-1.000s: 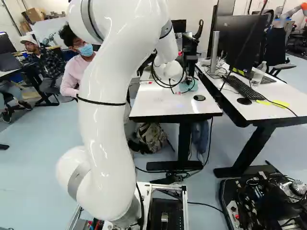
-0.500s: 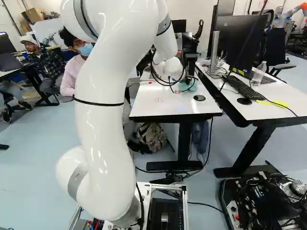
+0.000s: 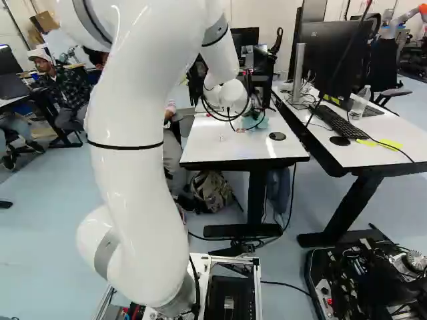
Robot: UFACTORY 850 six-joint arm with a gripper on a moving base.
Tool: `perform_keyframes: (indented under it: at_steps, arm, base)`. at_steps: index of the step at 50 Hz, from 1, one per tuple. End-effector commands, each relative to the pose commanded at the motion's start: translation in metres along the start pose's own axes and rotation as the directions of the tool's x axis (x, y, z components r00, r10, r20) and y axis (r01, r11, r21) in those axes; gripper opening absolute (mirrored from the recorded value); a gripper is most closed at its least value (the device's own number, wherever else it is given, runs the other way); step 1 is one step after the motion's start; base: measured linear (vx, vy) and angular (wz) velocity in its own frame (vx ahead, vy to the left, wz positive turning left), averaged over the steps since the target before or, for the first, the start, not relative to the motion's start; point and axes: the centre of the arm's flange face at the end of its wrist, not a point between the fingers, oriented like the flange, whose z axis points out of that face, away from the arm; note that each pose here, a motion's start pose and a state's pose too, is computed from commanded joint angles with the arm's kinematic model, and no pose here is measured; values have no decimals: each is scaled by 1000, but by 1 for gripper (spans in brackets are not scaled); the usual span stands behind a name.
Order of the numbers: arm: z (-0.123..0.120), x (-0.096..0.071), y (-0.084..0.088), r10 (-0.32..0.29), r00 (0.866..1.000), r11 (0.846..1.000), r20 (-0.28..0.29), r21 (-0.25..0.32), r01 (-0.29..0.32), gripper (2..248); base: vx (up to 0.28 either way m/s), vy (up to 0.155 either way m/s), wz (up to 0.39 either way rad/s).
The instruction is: Clean the table with the green towel
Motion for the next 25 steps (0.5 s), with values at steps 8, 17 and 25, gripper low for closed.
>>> perform_keyframes:
  at_steps: [8,17,25]
  arm:
    - [-13,-8,-7,-6,1000,1000,8,9,6,37]
    - [-28,-18,-12,-12,1000,1000,17,16,11,37]
    - [-42,-28,-13,-12,1000,1000,23,17,12,37]
  base:
    - [0,0,0]
    - [0,0,0]
    - [0,0,0]
